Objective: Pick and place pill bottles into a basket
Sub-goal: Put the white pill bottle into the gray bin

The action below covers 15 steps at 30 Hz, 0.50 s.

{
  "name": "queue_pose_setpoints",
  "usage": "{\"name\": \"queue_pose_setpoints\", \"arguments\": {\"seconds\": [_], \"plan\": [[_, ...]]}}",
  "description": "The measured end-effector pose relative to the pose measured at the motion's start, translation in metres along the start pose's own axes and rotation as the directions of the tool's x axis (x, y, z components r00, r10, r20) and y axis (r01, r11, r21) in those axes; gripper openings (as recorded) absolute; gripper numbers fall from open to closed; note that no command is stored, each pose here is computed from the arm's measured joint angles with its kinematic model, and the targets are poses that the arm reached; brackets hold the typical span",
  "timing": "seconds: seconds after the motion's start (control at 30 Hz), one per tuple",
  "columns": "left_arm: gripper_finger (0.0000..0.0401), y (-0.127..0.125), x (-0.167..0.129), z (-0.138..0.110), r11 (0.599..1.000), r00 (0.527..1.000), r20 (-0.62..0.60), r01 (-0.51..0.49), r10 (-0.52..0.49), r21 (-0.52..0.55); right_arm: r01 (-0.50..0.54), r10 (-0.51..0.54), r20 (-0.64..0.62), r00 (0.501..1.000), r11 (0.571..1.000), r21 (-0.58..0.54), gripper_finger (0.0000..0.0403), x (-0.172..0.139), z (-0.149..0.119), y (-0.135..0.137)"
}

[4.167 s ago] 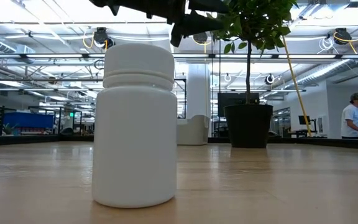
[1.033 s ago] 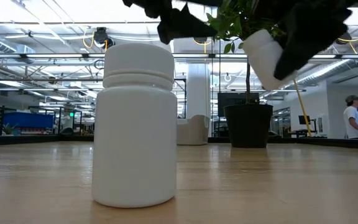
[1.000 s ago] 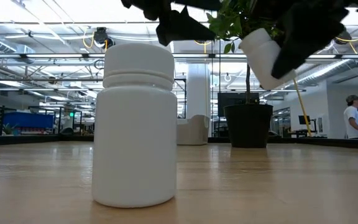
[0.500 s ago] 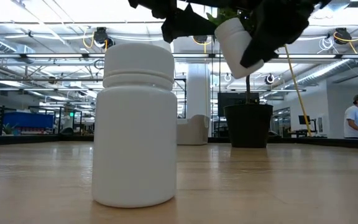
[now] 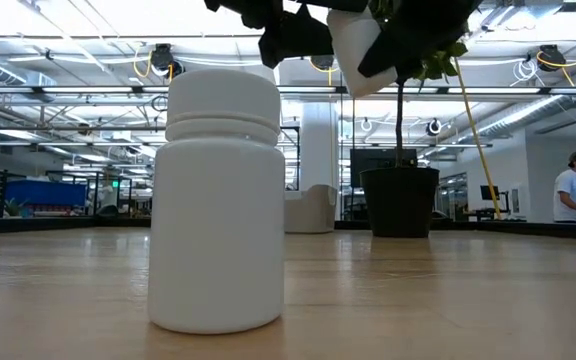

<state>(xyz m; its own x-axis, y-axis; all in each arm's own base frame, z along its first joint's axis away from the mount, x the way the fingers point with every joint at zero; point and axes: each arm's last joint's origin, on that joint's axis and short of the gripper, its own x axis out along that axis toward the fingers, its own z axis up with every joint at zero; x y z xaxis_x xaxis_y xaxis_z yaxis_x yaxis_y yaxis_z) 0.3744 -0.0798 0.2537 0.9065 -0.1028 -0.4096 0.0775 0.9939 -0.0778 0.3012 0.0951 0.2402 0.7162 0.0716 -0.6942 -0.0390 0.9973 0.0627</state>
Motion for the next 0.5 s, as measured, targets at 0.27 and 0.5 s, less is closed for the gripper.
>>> {"name": "queue_pose_setpoints", "arguments": {"seconds": [0.27,0.5], "plan": [[0.0281,-0.002,-0.001,0.005,1.000,0.999,0.053,0.000,-0.001,0.023,-0.017,0.016,0.086,0.996,1.000,0.010,0.0156,0.002,0.003,0.003],[0.0298,-0.013,-0.005,0.012,0.997,0.992,0.126,-0.019,0.010,0.075,0.037,-0.026,0.207,0.978,0.998,-0.049,0.0155,0.004,-0.005,0.014]]}}
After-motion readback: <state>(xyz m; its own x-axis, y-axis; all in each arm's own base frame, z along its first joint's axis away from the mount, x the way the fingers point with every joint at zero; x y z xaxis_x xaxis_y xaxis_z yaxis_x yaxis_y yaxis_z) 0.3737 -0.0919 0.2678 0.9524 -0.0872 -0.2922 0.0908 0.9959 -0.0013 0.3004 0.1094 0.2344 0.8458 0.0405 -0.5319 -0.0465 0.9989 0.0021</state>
